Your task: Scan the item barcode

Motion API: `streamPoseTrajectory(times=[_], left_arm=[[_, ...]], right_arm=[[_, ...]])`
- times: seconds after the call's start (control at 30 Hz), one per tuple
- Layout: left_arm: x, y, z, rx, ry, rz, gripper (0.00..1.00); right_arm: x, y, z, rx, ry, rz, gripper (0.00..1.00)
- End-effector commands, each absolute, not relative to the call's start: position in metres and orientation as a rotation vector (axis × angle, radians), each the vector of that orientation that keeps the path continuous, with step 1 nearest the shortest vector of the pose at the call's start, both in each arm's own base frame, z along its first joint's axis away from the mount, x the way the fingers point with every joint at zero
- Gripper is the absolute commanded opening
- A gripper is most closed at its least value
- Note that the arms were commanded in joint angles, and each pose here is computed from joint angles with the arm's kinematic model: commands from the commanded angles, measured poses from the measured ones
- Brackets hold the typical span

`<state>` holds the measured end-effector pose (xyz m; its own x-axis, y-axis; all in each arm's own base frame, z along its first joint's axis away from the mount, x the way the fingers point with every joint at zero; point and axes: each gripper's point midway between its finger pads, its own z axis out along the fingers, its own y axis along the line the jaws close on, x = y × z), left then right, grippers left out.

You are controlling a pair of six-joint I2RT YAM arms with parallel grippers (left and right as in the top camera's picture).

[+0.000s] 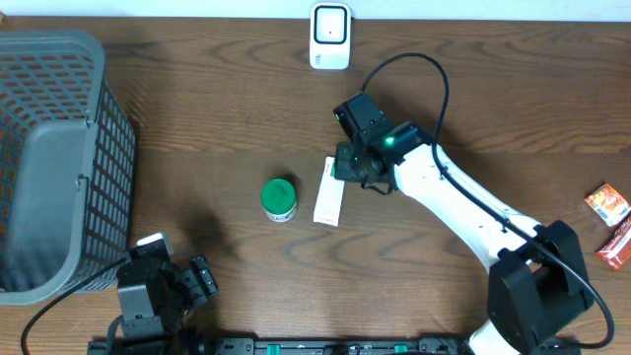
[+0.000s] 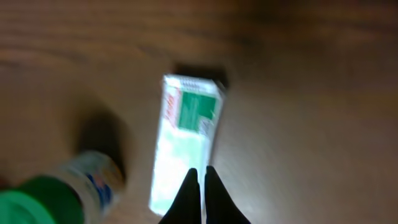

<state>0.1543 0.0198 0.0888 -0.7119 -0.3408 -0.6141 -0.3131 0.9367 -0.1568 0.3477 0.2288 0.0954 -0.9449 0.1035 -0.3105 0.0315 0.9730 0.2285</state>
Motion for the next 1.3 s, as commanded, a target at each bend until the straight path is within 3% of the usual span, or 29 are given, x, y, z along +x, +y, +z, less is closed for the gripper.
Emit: streamPoseTrajectory(times=[0.0,0.3,0.67,1.27], left_arm=[[0.155,0.018,0.091,-0.450,2.409,-0.062,0.86],[0.155,0.018,0.091,-0.450,2.409,-0.061,0.86],[0.155,0.018,0.091,-0.450,2.409,-0.062,0.86],[0.155,0.018,0.091,-0.450,2.409,-0.062,0.86]], right_arm=[[0.363,0.240,0.101,0.062,2.730,0.372,0.01],[0.394,0.300,0.090,0.059,2.625,0.707,0.01],[0.416,0.319,0.036,0.076,2.667,0.687,0.01],[0.390,0.223,0.000,0.161,2.860,0.098,0.01]])
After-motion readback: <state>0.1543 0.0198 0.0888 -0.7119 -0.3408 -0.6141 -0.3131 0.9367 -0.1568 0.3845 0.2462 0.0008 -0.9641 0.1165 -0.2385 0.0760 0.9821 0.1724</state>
